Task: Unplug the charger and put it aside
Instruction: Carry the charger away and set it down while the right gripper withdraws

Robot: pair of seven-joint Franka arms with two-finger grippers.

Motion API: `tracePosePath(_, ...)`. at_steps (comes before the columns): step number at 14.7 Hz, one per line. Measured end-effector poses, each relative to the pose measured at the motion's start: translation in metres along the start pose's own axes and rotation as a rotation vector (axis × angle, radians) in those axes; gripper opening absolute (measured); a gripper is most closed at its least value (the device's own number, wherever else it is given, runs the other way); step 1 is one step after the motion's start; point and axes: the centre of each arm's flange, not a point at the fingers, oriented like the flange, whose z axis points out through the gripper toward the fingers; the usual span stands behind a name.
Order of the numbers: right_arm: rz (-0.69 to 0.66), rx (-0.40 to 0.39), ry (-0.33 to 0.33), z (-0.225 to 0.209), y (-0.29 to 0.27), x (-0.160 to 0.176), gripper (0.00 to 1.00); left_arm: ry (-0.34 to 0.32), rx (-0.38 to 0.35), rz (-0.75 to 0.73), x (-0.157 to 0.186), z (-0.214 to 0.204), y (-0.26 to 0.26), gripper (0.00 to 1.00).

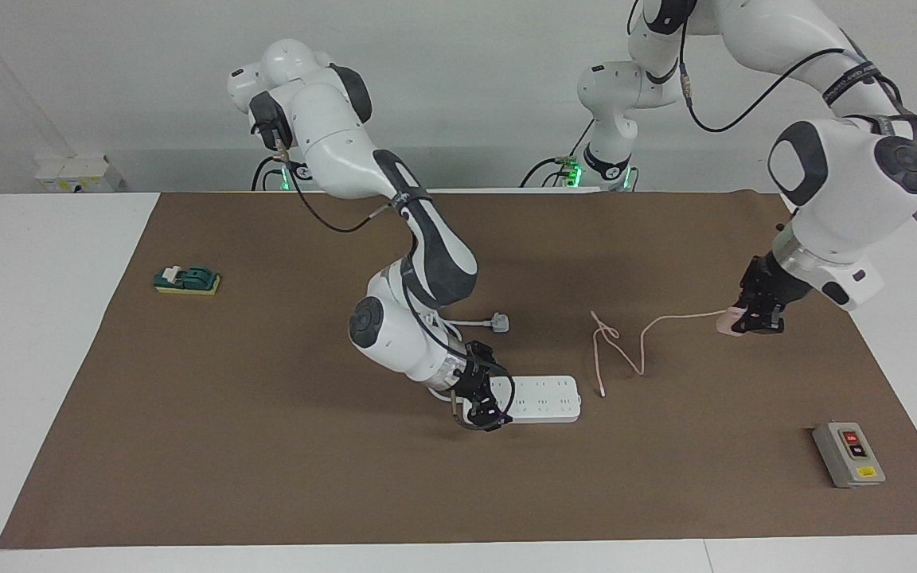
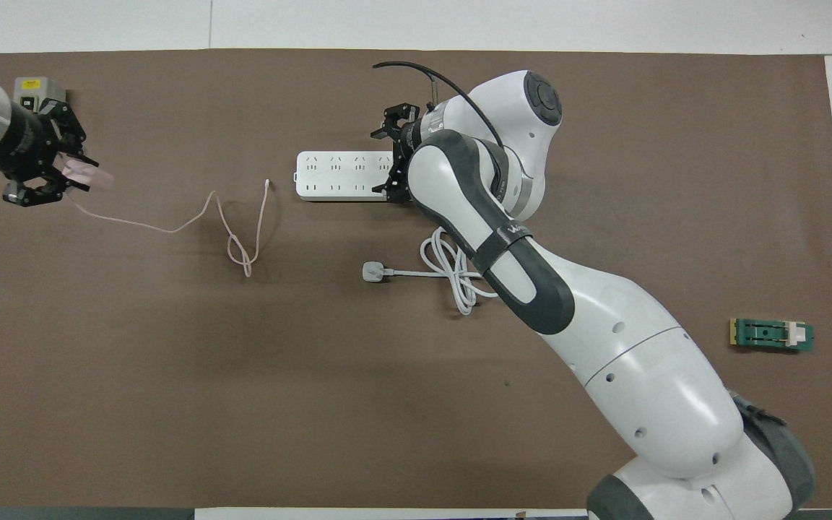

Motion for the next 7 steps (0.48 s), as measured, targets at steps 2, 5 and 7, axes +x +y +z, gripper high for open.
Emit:
tracePosePath(2, -0.007, 0.011, -0.005, -0.041, -0.007, -0.012, 1.0, -0.004, -0.002, 0.088, 0.042, -0.001, -0.021, 0.32)
tracePosePath(5, -0.014, -0.005, 0.0, -0.113, -0.014, -0.016, 1.0, -0.007, -0.007, 0.189, 0.061, 0.003, -0.033, 0.32)
tracePosePath(7, -0.018, -0.031, 0.026, -0.167, -0.015, -0.009, 1.0, -0.001, -0.017, 0.23, 0.049, 0.018, -0.031, 0.32)
